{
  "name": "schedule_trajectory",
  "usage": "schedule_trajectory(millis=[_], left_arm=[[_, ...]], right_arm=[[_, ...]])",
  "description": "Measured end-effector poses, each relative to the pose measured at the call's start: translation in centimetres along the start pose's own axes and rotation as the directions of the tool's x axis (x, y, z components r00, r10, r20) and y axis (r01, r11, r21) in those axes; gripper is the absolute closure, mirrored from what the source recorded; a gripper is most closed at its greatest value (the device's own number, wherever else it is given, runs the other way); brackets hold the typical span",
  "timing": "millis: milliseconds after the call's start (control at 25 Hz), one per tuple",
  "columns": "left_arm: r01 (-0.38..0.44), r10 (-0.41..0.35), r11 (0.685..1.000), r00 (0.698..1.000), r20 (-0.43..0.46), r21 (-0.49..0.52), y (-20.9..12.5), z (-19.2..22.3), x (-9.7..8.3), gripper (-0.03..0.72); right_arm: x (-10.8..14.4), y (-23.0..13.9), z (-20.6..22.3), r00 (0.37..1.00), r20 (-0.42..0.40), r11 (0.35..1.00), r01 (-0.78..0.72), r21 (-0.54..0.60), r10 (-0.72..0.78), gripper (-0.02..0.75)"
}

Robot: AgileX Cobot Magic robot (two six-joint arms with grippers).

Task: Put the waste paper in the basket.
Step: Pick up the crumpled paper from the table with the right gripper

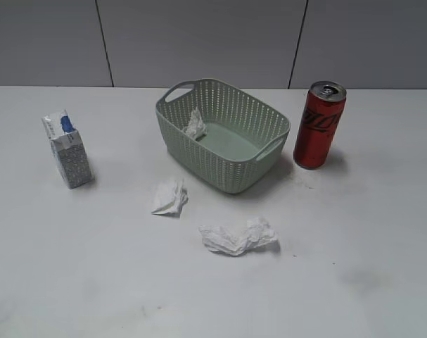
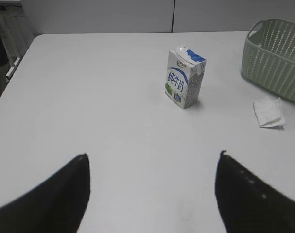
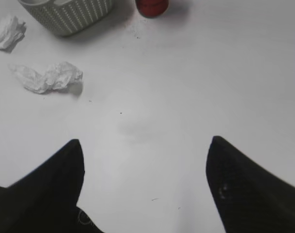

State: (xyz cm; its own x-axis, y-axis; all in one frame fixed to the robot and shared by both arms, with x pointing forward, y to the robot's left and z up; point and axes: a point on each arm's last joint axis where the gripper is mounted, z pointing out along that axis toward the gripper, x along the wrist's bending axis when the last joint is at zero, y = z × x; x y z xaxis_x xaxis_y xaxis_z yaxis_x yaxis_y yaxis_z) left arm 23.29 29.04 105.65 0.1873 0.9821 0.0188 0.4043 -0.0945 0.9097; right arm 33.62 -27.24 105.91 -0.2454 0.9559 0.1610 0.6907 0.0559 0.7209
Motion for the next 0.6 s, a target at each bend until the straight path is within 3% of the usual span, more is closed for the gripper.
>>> schedule_trajectory(millis=[320, 600], left_arm=[[-0.008, 0.008, 1.000, 1.000, 0.016, -0.001, 0.0, 0.0, 0.0, 0.097], [-0.008, 0.008, 1.000, 1.000, 0.017, -0.001, 0.0, 0.0, 0.0, 0.097]], right_arm=[[0.2, 1.0, 5.8, 0.994, -0.096, 0.967, 0.082, 0.240, -0.060, 0.149], [3.5, 2.8, 12.0, 0.974, -0.187, 0.919, 0.184, 0.348, -0.125, 0.149]])
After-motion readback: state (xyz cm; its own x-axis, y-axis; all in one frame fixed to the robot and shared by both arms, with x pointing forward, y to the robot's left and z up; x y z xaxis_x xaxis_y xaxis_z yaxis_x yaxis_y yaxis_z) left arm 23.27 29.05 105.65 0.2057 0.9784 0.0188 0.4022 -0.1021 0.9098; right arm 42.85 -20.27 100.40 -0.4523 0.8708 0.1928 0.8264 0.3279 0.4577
